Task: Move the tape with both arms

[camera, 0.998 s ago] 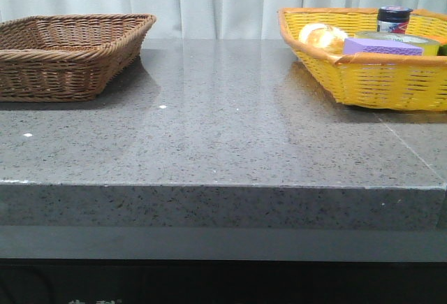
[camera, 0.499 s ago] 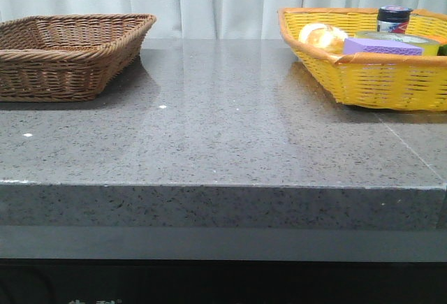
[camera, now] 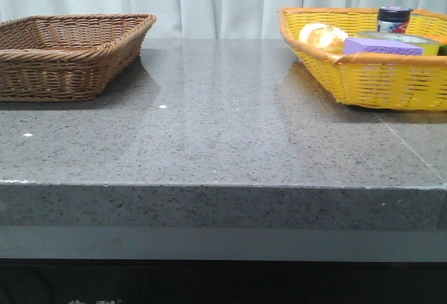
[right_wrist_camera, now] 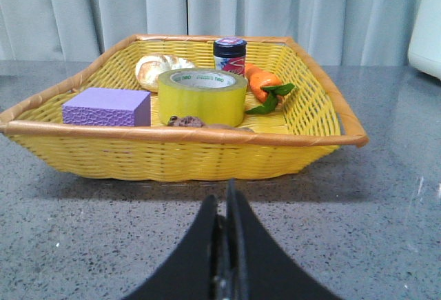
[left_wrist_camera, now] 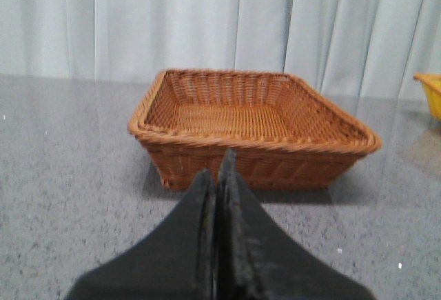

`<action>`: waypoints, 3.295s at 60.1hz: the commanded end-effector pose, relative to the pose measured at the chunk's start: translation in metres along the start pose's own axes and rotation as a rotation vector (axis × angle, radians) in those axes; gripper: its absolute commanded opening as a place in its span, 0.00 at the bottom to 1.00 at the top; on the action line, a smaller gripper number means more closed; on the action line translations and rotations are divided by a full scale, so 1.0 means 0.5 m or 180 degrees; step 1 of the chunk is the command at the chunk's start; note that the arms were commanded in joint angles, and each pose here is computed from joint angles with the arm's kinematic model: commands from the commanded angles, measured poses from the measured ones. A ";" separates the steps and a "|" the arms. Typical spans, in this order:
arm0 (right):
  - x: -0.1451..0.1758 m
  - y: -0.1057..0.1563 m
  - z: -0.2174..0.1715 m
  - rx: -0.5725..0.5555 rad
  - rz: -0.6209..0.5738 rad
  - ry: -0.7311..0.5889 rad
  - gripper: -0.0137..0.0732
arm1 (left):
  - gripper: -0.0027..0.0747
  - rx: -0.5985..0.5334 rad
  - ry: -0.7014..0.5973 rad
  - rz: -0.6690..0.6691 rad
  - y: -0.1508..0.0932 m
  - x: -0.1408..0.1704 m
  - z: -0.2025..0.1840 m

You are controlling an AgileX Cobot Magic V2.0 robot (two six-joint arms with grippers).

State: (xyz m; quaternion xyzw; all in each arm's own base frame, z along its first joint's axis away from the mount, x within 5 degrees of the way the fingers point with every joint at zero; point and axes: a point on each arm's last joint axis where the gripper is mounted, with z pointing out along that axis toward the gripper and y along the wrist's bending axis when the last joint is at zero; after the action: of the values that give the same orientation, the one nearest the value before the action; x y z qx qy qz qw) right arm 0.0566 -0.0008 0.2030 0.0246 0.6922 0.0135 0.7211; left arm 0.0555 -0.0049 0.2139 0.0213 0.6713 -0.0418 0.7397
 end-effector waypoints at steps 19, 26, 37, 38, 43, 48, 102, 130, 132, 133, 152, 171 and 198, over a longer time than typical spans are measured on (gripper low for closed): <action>-0.221 0.016 -0.056 -0.0106 0.0087 -0.0680 0.08 | 0.01 0.0038 -0.0692 -0.0031 -0.008 -0.249 -0.041; -0.286 0.022 -0.061 -0.0140 0.0071 -0.0534 0.08 | 0.01 0.0064 -0.0500 -0.0023 -0.011 -0.324 -0.041; -0.359 0.029 -0.038 -0.0172 0.0052 -0.0136 0.08 | 0.01 0.0098 0.0037 -0.0009 -0.016 -0.404 -0.015; -0.366 0.030 -0.037 -0.0175 0.0051 -0.0121 0.08 | 0.01 0.0099 0.0076 -0.0009 -0.016 -0.407 -0.012; -0.381 0.032 -0.017 -0.0182 0.0047 0.0098 0.08 | 0.01 0.0106 0.0339 -0.0006 -0.017 -0.417 0.009; -0.384 0.033 0.002 -0.0186 0.0048 0.0304 0.08 | 0.01 0.0105 0.0505 -0.0008 -0.017 -0.412 0.033; -0.319 0.029 0.093 -0.0152 -0.0002 0.1364 0.66 | 0.47 0.0078 0.1370 0.0126 -0.013 -0.342 0.146; -0.353 0.031 0.169 -0.0109 0.0129 0.1549 0.75 | 0.74 0.1002 0.1181 -0.0072 -0.071 -0.353 0.141; -0.358 0.031 0.184 -0.0094 0.0162 0.1595 0.75 | 0.74 0.1077 0.1183 -0.0078 -0.076 -0.354 0.140; -0.364 0.031 0.190 -0.0094 0.0162 0.1595 0.75 | 0.74 0.1128 0.1180 -0.0084 -0.079 -0.354 0.139; -0.408 0.024 0.361 -0.0015 0.0214 0.2121 0.75 | 0.74 0.1785 0.1377 -0.0055 -0.124 -0.343 0.128; -0.409 -0.028 0.523 0.0186 0.0371 0.2648 0.75 | 0.74 0.2378 0.2016 0.0169 -0.209 -0.284 0.168; -0.336 -0.048 0.692 0.0128 0.0463 0.3141 0.75 | 0.74 0.1949 0.2064 0.0379 -0.235 -0.288 0.205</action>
State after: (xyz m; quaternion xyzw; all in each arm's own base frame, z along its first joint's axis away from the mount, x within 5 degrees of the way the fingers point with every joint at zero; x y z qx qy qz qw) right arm 0.3928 -0.0373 0.3598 0.0766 0.9608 0.0566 0.2602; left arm 0.1319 -0.1235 0.3489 0.3014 0.8483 -0.1626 0.4038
